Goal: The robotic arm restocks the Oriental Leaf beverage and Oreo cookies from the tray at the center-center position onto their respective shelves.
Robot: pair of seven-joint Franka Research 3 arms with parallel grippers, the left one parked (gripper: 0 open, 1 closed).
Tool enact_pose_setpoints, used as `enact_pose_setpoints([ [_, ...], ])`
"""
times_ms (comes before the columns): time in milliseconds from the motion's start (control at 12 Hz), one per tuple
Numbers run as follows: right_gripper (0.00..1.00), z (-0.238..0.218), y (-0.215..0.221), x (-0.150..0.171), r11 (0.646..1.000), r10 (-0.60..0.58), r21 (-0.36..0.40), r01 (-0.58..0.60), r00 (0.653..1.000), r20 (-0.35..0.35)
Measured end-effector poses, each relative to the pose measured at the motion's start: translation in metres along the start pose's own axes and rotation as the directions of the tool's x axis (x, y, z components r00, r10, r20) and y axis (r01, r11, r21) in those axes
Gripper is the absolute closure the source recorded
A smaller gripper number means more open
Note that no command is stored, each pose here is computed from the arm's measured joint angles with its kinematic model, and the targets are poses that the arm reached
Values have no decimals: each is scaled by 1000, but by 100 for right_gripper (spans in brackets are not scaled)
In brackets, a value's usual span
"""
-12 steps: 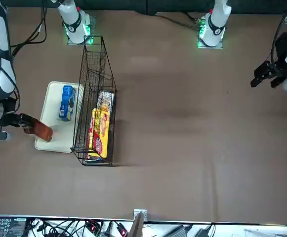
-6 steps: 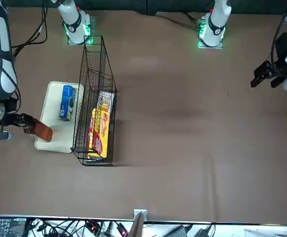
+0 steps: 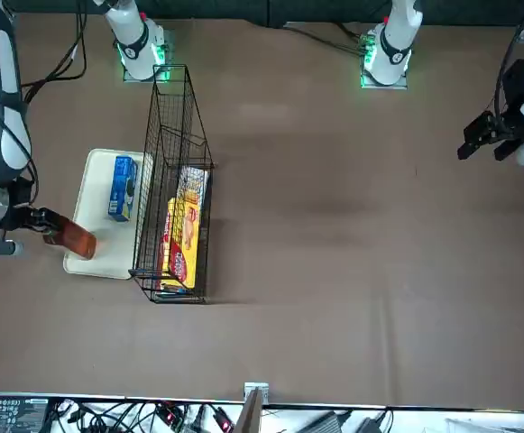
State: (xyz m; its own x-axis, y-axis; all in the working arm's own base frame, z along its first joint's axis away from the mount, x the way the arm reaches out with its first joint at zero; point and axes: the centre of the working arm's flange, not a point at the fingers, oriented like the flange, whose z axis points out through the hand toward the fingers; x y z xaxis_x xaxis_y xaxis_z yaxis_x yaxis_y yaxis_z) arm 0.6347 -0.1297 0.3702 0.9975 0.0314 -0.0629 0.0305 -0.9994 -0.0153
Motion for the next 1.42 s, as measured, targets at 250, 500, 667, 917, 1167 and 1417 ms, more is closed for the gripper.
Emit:
enact_pose_setpoints([
  [250, 38, -4, -1, 0, 1000, 21, -4, -21, 1000, -4],
  [500, 40, -4, -1, -1, 1000, 27, -4, -27, 1000, -2],
  [667, 40, -5, -2, -1, 1000, 27, -3, -27, 1000, 0],
  [917, 40, -20, -12, -2, 998, 64, 28, -64, 998, 20],
  [1167, 40, -61, -22, -3, 991, 86, 102, -87, 996, 13],
  [1417, 40, -103, -27, -8, 980, 97, 171, -97, 995, 5],
])
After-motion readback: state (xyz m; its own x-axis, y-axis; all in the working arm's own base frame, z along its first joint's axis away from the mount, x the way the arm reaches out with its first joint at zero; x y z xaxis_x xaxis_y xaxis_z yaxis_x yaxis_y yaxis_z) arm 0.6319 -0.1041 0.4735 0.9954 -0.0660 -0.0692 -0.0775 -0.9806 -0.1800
